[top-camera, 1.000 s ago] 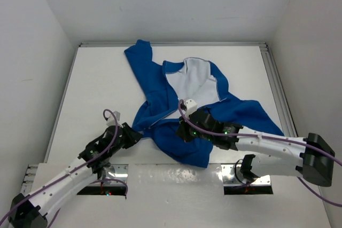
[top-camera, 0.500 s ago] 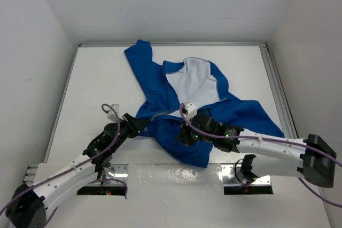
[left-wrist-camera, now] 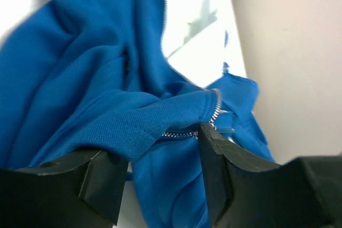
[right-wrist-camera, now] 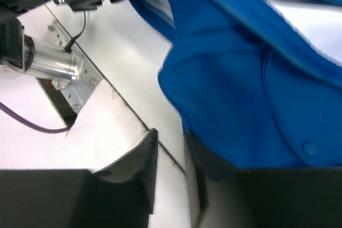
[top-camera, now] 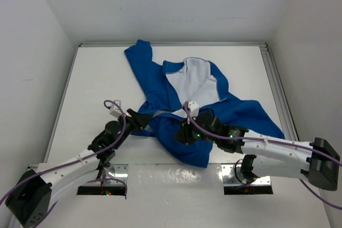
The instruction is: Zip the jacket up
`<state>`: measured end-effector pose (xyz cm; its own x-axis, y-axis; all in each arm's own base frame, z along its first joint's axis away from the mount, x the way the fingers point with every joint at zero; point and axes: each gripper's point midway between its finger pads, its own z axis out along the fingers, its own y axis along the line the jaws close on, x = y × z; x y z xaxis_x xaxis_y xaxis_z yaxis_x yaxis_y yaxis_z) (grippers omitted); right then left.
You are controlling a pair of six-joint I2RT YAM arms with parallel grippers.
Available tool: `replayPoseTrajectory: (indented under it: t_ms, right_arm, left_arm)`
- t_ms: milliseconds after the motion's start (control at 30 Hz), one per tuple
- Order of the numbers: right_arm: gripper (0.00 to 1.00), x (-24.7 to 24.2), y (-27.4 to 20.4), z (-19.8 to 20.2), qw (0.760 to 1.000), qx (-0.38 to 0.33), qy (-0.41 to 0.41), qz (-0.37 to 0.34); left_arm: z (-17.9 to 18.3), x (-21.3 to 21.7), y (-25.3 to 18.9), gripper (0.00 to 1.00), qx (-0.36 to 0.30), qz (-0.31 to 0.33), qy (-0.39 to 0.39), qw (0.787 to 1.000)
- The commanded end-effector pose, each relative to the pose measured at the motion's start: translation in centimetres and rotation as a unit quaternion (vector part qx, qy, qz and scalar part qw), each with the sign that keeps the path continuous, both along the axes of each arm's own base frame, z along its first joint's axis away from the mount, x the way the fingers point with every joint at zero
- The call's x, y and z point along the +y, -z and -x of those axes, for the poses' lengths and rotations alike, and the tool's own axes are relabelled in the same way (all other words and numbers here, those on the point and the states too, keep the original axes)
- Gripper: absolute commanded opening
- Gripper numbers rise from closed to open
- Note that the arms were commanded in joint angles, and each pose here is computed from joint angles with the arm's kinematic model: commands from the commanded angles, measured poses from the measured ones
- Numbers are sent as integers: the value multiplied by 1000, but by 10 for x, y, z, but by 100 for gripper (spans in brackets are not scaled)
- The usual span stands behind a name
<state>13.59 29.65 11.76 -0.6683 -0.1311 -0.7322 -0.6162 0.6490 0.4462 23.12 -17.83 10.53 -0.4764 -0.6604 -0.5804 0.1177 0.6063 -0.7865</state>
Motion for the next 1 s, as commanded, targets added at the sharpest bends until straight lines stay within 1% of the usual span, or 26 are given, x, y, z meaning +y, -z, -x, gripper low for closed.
replayPoseTrajectory:
  t_ms: [0,67,100,133,167,200,267,300,333,367,400,433,467,500,533,567,600,633,667,700,733,767,833,900,933,967]
  right_arm:
    - [28,18,-44,-15,997,-45,8,-57]
    - [30,20,-42,-18,998,-47,12,-51]
    - [33,23,-43,-22,997,-49,14,-49]
    - [34,25,-45,-24,997,-52,17,-53]
    - [35,29,-50,-25,997,-58,15,-58]
    - [33,32,-53,-27,996,-63,14,-62]
    - [31,35,-60,-31,995,-72,17,-64]
    - [30,36,-64,-33,995,-76,19,-66]
    - [30,37,-69,-34,994,-81,18,-66]
    - [29,37,-75,-35,994,-89,15,-65]
    - [29,36,-86,-35,993,-93,13,-68]
    - [30,34,-100,-31,991,-101,6,-85]
    - [31,32,-102,-27,990,-102,1,-93]
    - [32,29,-105,-25,989,-103,1,-102]
    - [38,23,-112,-21,988,-104,4,-117]
    - [42,20,-98,-18,990,-89,8,-114]
    - [46,19,-93,-15,990,-83,4,-113]
    - [51,18,-84,-14,992,-76,2,-102]
    - [54,14,-65,-16,996,-63,11,-65]
    - [55,10,-53,-18,997,-54,21,-41]
    - [55,7,-46,-20,998,-50,27,-28]
    - [54,7,-40,-22,998,-50,30,-19]
    - [50,9,-40,-24,998,-54,30,-19]
    - [21,14,-35,-26,998,-50,24,-5]
    - [12,16,-32,-26,999,-47,21,5]
    - [5,21,-27,-31,999,-44,21,22]
  left_arm:
    - [28,5,45,50,5,-12,33,999]
    - [31,-1,40,51,0,3,47,999]
    - [32,-4,34,50,-5,15,52,999]
    - [35,-8,31,43,-5,19,63,998]
    - [35,-11,28,40,-4,20,69,997]
    - [36,-12,23,30,-9,26,69,997]
    - [38,-13,24,13,3,31,70,997]
    - [42,-18,12,0,-2,53,85,995]
    - [43,-22,4,0,-6,60,95,994]
    - [41,-27,-19,0,-15,64,104,992]
    - [44,-33,-52,0,-49,82,124,988]
    - [49,-36,-69,0,-63,90,141,984]
    - [52,-34,-93,0,-89,100,146,980]
    - [54,-33,-96,0,-93,100,146,980]
    - [51,-28,-89,0,-86,94,130,983]
    - [52,-22,-48,0,-37,65,117,990]
    - [54,-19,-27,0,-7,66,108,992]
    - [52,-12,-4,0,18,52,87,995]
    - [64,2,61,0,110,18,59,992]
    - [69,14,86,0,155,3,31,987]
    - [68,27,99,0,174,-18,-5,985]
    - [70,30,104,0,184,-29,-6,983]
    - [66,29,87,0,171,-27,-9,985]
    - [64,33,85,0,179,-40,-20,983]
    - [62,31,74,0,177,-36,-21,983]
    - [66,32,80,0,197,-54,-16,979]
